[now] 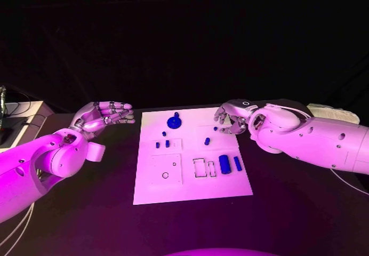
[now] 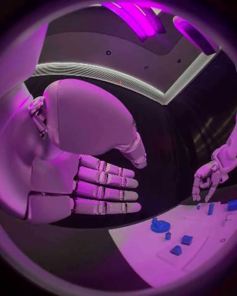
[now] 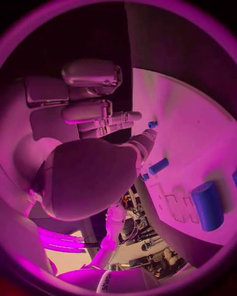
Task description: Assemble the parts on the task board
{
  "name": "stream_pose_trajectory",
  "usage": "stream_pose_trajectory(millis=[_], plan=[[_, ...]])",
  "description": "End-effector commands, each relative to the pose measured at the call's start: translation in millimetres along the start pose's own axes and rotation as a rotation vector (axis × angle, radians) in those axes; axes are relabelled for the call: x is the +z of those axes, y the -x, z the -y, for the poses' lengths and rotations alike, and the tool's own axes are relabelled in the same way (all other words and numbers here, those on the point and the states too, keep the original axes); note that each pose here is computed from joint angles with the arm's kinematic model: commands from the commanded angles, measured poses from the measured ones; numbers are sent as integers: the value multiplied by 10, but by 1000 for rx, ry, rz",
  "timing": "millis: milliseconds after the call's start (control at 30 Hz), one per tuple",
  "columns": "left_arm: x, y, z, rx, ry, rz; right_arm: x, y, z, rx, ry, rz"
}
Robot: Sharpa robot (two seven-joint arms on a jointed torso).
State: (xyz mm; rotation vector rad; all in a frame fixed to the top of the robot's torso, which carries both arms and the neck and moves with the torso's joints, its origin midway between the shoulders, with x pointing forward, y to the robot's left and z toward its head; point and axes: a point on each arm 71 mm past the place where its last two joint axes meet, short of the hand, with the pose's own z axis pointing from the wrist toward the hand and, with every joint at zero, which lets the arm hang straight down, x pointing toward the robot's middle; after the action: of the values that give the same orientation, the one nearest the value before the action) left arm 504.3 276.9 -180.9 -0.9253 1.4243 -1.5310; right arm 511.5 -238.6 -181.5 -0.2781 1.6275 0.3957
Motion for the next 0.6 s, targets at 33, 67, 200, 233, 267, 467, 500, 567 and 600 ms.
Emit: stream_pose_trajectory(millis=[33,67,200,233,267,467,500,567,600], plan=[[-13,-21,46,-80,-47,-8,14,-69,-33,-63,-3,-28],[-15,-19,48,-80,-47,-7,18,-76,-40,-63,-2,-28],[-27,-9,54,-79,-48,1,56,-108,-80,-66,0,-26],[-29,-7,56,-78,-49,3,66,-113,-88,-67,0,-26],[-30,-7,57,-78,-49,4,77,-119,-96,-67,1,-27],[-37,-9,64,-77,-47,8,130,-162,-108,-72,-7,-35],[-37,-9,64,-77,-47,9,134,-165,-108,-73,-8,-35],[-40,-8,66,-76,-46,10,144,-170,-107,-77,-10,-34],[-41,-7,67,-76,-45,11,149,-172,-107,-79,-12,-33]])
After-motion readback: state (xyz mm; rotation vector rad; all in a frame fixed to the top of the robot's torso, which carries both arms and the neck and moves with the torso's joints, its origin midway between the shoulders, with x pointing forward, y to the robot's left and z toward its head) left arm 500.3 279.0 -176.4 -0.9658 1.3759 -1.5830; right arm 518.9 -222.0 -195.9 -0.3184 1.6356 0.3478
